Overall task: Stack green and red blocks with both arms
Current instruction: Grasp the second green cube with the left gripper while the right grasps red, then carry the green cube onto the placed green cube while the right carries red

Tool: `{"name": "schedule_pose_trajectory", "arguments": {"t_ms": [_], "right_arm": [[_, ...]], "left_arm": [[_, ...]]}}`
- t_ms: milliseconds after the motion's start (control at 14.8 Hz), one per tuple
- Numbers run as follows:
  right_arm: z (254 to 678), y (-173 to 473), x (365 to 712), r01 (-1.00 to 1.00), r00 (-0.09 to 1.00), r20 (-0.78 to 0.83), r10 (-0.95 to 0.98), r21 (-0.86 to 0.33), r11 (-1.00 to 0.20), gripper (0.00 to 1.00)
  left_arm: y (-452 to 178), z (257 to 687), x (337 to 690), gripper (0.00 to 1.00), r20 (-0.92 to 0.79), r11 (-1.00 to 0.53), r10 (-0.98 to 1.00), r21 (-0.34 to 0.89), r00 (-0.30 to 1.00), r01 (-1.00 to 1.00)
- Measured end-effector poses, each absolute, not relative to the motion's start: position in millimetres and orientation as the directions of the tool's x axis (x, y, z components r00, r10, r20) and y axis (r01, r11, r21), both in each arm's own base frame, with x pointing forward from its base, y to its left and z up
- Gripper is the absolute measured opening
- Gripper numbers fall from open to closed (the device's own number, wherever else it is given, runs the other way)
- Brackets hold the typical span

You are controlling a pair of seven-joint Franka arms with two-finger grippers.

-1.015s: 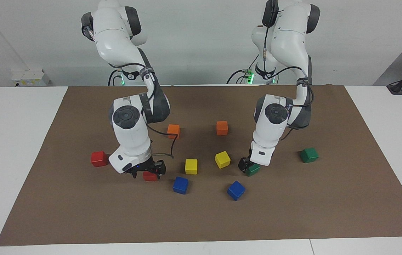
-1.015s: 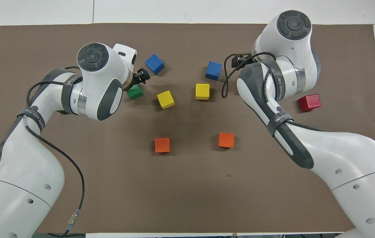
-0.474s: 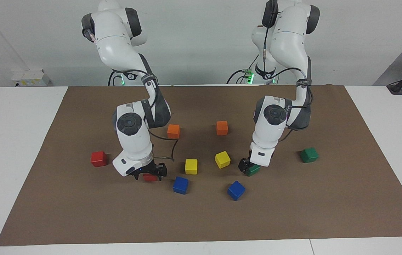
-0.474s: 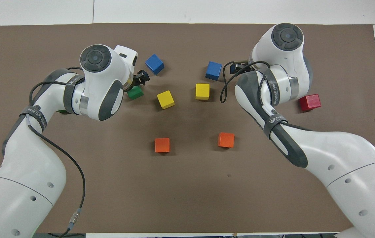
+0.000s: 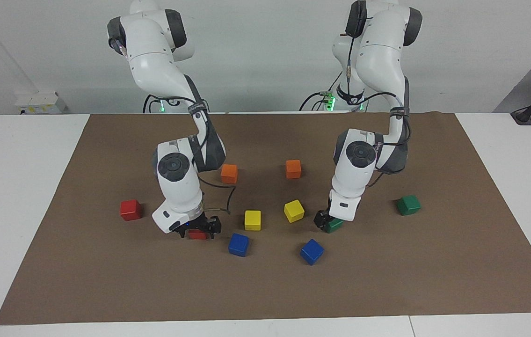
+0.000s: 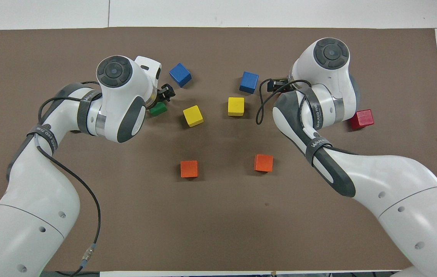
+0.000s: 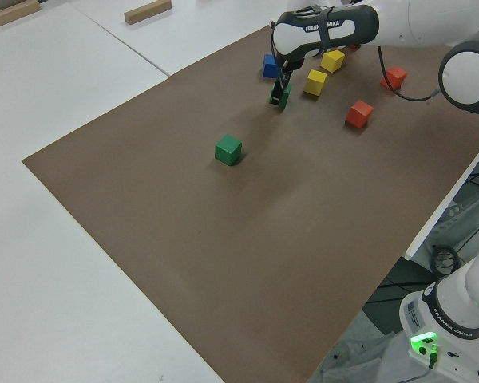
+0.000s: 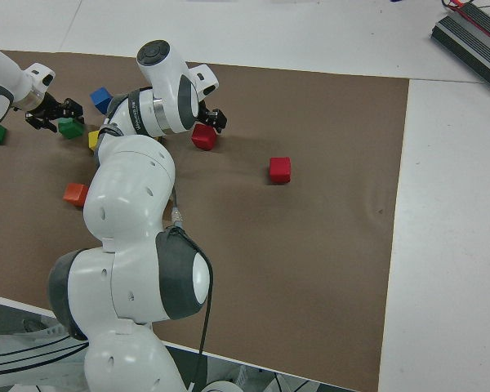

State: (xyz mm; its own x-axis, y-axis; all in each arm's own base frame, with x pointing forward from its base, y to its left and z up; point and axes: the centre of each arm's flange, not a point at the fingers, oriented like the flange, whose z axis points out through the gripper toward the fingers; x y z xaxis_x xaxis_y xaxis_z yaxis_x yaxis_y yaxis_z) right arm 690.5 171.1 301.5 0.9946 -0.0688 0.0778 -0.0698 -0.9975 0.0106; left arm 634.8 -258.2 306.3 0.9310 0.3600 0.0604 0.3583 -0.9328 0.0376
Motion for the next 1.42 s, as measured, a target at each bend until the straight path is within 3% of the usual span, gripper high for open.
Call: {"name": "schedule_pose_trajectory", "arguments": {"t_ms": [68,203,406,542,948,1422], "right_arm": [[301.9,171.8,689.1,-0.068,0.995,0.077,-0.067,0.011,-0.998,0.93],[304.5,172.7,687.6,-0.067,0.995,0.078,-0.066,0.01,-0.998,0.9],[307.4,173.1,687.1,-0.067,0.995,0.08,-0.066,0.009,-0.998,0.61],[307.0,173.0,686.6,-0.068,0.995,0.078,-0.067,0.01,-0.998,0.56],[329.4,147.1,689.4,-0.083,0.995,0.065,-0.082,0.02,-0.996,0.55],[434.2,15.4,677.3,-0.049,0.998,0.045,-0.047,0.047,-0.998,0.55]], "left_arm": [[-260.9,306.4,633.7,0.81,0.06,-0.932,0.363,0.038,0.93,0.361],[-264.4,309.7,633.7,0.55,0.062,-0.933,0.36,0.034,0.931,0.358],[-257.5,324.4,637.7,0.55,0.047,-0.946,0.319,-0.047,0.947,0.321],[-244.1,340.5,642.0,0.55,0.035,-0.964,0.257,-0.069,0.966,0.259],[-77.2,411.7,645.3,0.55,-0.029,-0.997,0.074,-0.022,0.997,0.074],[-8.3,404.7,640.9,0.55,-0.055,-0.998,-0.069,-0.004,0.996,-0.069]]}}
